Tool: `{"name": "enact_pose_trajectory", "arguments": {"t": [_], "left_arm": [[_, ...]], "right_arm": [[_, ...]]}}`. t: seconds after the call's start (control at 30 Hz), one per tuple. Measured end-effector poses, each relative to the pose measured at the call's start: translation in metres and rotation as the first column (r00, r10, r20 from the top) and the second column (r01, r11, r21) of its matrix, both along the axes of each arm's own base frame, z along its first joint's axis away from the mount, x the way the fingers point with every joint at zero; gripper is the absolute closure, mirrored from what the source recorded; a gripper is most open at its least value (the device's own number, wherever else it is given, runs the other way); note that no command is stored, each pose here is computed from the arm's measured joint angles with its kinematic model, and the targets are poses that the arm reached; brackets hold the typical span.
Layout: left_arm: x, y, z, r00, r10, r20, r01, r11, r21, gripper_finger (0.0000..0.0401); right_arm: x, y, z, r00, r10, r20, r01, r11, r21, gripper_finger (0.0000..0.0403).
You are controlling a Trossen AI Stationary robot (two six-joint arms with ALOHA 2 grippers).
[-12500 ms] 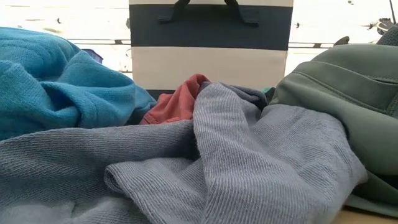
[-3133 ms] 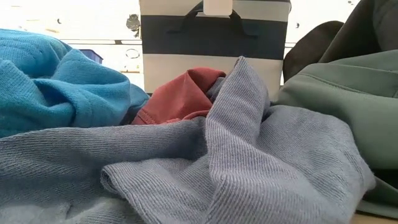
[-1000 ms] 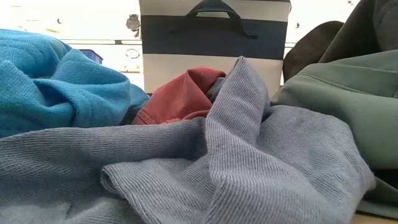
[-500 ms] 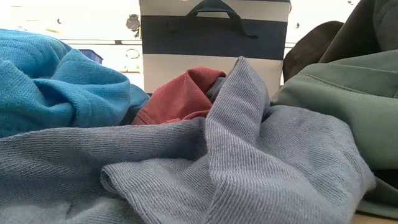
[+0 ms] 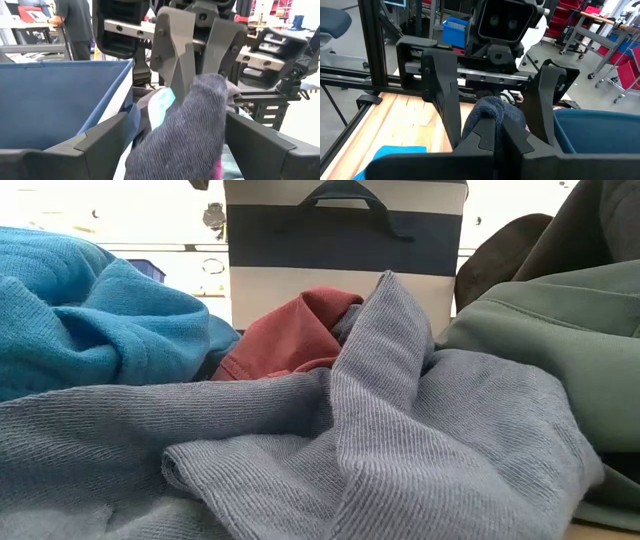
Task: Sort clothes
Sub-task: Put the dark blue sock into the blue laundry organizer
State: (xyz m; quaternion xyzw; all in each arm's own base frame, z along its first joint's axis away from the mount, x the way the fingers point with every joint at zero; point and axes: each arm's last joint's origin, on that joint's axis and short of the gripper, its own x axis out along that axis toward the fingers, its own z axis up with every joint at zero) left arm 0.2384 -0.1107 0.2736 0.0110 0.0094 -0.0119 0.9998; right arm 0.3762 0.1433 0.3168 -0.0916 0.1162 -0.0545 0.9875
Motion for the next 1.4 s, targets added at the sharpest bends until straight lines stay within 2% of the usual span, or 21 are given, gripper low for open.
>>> {"name": "enact_pose_trajectory", "arguments": {"t": [0.23, 0.37, 0.47, 0.63, 0.7, 0.83, 1.03, 1.17, 1.27, 1.4], "left_arm": [[0.0, 0.0, 0.0, 1.0, 0.0, -0.006, 0.0, 1.0, 0.003, 0.0079], [0.0, -0.001, 0.0, 1.0, -0.017, -0.007, 0.017, 1.0, 0.004, 0.0121], [0.0, -0.002, 0.0, 0.999, -0.042, -0.008, 0.042, 0.999, 0.004, 0.0186], [0.0, -0.002, -0.001, 0.997, -0.071, -0.017, 0.071, 0.997, 0.027, 0.0347], [0.0, -0.003, -0.001, 0.996, -0.087, -0.015, 0.088, 0.995, 0.052, 0.0381], [0.0, -0.003, -0.001, 0.996, -0.088, -0.017, 0.089, 0.995, 0.055, 0.0381], [-0.001, -0.002, -0.001, 0.997, -0.082, -0.014, 0.082, 0.995, 0.062, 0.0386], [-0.002, -0.001, 0.002, 0.998, -0.065, 0.001, 0.065, 0.995, 0.08, 0.0387], [-0.005, 0.001, 0.006, 0.999, -0.047, 0.018, 0.045, 0.995, 0.084, 0.0387], [-0.012, 0.007, 0.023, 0.994, 0.039, 0.098, -0.051, 0.99, 0.129, 0.0387]], "right_arm": [[0.0, 0.0, 0.0, 1.0, -0.001, 0.0, 0.001, 1.0, 0.003, 0.0403], [0.0, 0.0, 0.0, 1.0, -0.002, 0.001, 0.002, 1.0, 0.003, 0.0403], [0.0, 0.0, 0.0, 1.0, -0.002, 0.003, 0.002, 1.0, 0.004, 0.0403], [0.0, 0.0, 0.001, 1.0, -0.003, 0.012, 0.003, 1.0, 0.007, 0.0393], [0.0, 0.0, 0.001, 1.0, -0.002, 0.013, 0.002, 1.0, 0.006, 0.0387], [-0.001, 0.0, -0.002, 1.0, -0.007, -0.021, 0.006, 1.0, -0.014, 0.0365], [-0.01, 0.0, 0.003, 0.998, -0.01, -0.065, 0.009, 1.0, -0.003, 0.0298], [-0.03, 0.0, 0.016, 0.994, 0.015, -0.112, -0.017, 1.0, -0.018, 0.0258], [-0.052, 0.001, 0.031, 0.991, 0.03, -0.134, -0.029, 0.999, 0.016, 0.024], [-0.077, 0.005, 0.042, 0.985, 0.045, -0.169, -0.032, 0.996, 0.081, 0.0232]]}}
